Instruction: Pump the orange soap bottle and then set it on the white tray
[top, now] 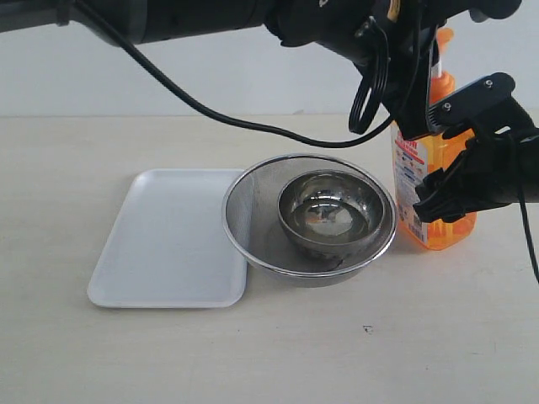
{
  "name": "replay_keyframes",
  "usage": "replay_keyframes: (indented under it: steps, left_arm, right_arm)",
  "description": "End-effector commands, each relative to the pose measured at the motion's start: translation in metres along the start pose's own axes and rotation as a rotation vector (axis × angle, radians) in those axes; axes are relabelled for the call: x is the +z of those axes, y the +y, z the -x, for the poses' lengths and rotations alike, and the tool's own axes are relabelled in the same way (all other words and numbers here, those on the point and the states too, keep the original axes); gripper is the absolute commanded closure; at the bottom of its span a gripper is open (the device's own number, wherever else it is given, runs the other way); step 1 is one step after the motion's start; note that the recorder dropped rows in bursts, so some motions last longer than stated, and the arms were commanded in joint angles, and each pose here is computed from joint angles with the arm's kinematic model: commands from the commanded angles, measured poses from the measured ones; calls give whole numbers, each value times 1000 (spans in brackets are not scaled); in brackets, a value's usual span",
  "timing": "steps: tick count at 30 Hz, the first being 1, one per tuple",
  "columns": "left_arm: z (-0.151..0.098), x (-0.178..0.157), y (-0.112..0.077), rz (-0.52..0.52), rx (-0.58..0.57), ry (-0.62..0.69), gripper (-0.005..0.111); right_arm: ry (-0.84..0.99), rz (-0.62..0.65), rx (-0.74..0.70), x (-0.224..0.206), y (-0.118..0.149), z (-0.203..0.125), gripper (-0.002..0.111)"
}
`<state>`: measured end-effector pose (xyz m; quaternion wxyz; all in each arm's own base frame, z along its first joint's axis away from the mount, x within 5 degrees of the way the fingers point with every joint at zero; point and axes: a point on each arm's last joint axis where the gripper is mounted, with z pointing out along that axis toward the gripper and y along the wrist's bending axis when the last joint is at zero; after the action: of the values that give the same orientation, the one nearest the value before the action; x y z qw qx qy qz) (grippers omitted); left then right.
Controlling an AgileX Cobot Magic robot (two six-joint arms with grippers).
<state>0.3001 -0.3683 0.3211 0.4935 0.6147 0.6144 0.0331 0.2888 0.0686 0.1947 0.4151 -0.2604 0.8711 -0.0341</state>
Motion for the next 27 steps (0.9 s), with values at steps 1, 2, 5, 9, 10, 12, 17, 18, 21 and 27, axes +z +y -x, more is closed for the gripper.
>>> replay_keyframes:
  steps: [1, 2, 5, 9, 10, 12, 17, 18, 21, 27]
  left_arm:
    - [7, -15, 7, 3, -64, -41, 102]
    - [10, -21, 10, 8, -81, -62, 102]
    - [21, -41, 18, 3, -98, -134, 102]
    - [31, -70, 27, -18, -43, -205, 102]
    - [32, -73, 28, -17, -41, -208, 102]
    - [30, -76, 31, -19, -44, -196, 102]
    - [17, -72, 29, -77, -52, -104, 102]
    - [15, -71, 29, -85, -57, -93, 102]
    - [14, -71, 28, -94, -56, -82, 102]
    - [15, -71, 29, -83, -63, -95, 102]
  right_arm:
    - [-13, -8, -22, -2, -1, 2, 108]
    - [-13, -8, -22, -2, -1, 2, 108]
    - [-11, -4, -22, -2, -1, 2, 108]
    - [-10, -2, -22, -2, -1, 2, 108]
    - [-10, -2, -22, -2, -1, 2, 108]
    - [-10, -2, -40, -2, -1, 2, 108]
    - [-13, -8, -72, -2, -1, 2, 108]
    - [-15, -12, -72, -2, -1, 3, 108]
    - [-24, -30, -72, -2, -3, 4, 108]
    - [-31, -44, -72, -2, -4, 4, 108]
